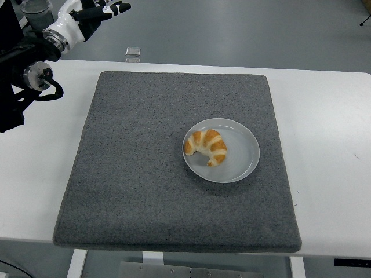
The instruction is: Place the bread on the plate
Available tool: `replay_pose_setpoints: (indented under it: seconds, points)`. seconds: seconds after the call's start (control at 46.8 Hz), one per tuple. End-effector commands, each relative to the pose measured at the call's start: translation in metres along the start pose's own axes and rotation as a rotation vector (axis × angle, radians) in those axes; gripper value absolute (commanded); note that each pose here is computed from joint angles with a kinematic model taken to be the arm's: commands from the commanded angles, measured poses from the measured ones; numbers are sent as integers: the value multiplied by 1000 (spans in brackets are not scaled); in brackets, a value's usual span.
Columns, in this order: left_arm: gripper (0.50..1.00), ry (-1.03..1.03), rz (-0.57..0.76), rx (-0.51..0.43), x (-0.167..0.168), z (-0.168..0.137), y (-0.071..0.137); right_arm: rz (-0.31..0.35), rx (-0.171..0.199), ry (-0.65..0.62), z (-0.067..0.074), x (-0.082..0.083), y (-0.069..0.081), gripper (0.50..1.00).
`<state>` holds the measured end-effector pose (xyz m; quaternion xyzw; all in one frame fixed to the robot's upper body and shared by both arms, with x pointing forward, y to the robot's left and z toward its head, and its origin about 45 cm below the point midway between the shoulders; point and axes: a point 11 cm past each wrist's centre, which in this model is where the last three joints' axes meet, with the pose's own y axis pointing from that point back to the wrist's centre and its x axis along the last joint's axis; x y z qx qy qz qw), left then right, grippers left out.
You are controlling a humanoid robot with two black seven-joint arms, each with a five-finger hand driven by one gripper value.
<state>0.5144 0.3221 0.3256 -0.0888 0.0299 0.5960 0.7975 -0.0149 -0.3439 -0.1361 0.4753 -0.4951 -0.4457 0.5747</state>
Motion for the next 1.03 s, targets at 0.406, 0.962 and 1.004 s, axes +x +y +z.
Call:
replay_pose_setpoints:
  seconds: [0.406,0.962,1.004]
  points:
    - [990,150,33,-5,16,-31,23,0,-1,1,1,0,0,932]
    - [990,182,39,18,21,-49,35,0,-3,1,1,0,0,932]
    - [990,182,39,18,21,-49,35,0,-3,3,1,0,0,932]
